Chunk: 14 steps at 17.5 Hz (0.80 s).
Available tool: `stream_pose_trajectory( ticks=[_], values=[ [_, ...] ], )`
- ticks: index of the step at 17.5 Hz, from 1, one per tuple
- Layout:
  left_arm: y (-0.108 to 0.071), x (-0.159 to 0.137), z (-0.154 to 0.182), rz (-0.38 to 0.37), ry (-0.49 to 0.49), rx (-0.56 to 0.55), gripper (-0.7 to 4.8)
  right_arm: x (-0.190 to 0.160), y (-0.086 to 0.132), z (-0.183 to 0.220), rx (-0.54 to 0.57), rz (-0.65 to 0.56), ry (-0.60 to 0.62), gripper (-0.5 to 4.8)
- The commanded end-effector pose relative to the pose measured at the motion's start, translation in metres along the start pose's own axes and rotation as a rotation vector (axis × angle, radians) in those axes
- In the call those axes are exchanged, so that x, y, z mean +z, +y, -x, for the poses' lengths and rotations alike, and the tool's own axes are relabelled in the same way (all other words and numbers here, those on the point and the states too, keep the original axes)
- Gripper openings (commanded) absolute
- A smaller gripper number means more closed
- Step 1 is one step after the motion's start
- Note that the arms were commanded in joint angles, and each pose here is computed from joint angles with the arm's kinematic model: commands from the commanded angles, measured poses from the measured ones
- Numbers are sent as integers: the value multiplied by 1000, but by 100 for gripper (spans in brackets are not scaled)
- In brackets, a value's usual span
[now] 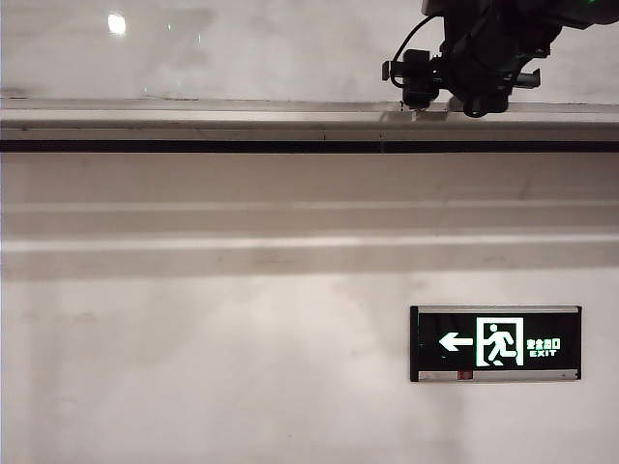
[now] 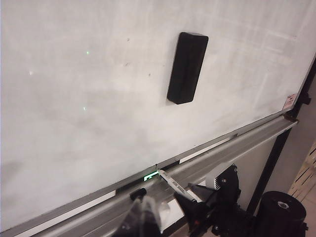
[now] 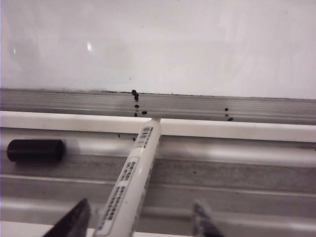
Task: Take a marker from the whiteboard tray, write "Hi!" on the whiteboard, and then put the marker back vertically into the whiteboard tray.
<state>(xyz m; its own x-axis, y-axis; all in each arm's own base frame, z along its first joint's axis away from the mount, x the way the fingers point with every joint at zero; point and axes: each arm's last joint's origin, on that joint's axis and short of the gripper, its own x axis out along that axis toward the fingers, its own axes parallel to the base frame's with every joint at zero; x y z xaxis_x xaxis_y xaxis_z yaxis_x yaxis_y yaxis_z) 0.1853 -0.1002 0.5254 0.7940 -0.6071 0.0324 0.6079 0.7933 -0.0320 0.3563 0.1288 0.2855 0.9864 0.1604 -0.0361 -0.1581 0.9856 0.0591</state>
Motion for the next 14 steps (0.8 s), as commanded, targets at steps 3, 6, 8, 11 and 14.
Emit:
stream_pose_trajectory(
  ticks=[3, 6, 8, 11, 14],
  values=[
    [-1, 4, 4, -5, -21, -8, -7, 4, 0, 0, -5, -3, -16, 86],
    [-1, 4, 4, -5, -21, -8, -7, 5, 0, 0, -4, -3, -18, 21],
    [-1, 4, 4, -5, -21, -8, -7, 6, 0, 1, -3, -3, -19, 14],
    [-2, 5, 5, -5, -24, -8, -7, 17, -1, 10, -2, -3, -17, 8],
    [-2, 6, 8, -6, -30, -8, -7, 36, -3, 29, -1, 1, 5, 7]
  ],
)
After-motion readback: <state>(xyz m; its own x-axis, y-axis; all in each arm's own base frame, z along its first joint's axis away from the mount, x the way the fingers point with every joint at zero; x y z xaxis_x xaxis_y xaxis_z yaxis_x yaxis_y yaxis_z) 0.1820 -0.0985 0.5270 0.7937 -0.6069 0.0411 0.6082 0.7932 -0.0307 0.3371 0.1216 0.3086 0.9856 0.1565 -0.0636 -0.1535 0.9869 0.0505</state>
